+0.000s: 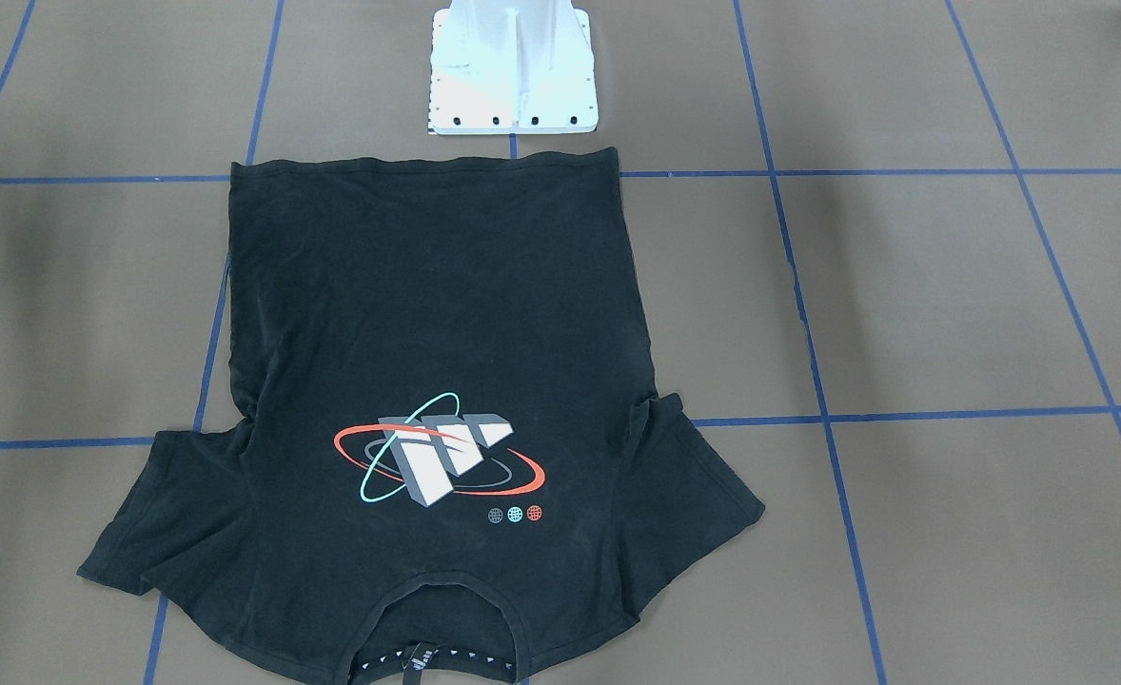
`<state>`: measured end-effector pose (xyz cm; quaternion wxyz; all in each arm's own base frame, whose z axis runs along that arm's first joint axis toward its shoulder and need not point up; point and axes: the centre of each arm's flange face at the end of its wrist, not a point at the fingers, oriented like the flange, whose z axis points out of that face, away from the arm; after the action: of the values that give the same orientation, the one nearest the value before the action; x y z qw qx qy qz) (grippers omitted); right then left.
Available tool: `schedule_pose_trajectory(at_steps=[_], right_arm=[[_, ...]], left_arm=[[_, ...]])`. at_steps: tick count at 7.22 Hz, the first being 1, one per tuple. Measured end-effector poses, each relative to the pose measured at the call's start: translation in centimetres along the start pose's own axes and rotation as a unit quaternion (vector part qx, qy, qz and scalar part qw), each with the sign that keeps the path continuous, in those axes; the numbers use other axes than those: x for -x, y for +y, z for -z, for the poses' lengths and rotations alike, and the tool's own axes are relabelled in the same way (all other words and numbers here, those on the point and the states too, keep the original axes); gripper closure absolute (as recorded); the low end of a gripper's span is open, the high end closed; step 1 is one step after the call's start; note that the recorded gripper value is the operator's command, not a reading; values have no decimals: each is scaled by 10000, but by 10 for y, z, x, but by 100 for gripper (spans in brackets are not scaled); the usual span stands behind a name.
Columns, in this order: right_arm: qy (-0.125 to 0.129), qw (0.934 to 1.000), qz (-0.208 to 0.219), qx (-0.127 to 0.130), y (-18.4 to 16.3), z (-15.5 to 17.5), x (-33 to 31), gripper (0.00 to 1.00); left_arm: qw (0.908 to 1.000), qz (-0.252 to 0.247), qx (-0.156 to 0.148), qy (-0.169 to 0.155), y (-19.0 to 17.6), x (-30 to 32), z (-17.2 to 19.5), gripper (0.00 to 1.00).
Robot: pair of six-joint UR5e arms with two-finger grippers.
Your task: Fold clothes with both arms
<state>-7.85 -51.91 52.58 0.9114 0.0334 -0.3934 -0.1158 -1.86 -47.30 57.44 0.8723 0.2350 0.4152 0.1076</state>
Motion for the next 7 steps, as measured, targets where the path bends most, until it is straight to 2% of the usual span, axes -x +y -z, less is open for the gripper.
schedule_pose_trajectory(at_steps=[2,4,7], right_arm=[[-224,9965,-772,-227,-44,-34,36,1],[-446,9903,-1203,-537,-98,-62,36,1],[-570,9820,-1687,-625,-196,-68,60,2]], left_arm=[[10000,-26,35,47,3,-3,-5,0],[10000,12,73,61,4,-2,-7,0],[10000,-14,55,72,4,-4,-5,0]])
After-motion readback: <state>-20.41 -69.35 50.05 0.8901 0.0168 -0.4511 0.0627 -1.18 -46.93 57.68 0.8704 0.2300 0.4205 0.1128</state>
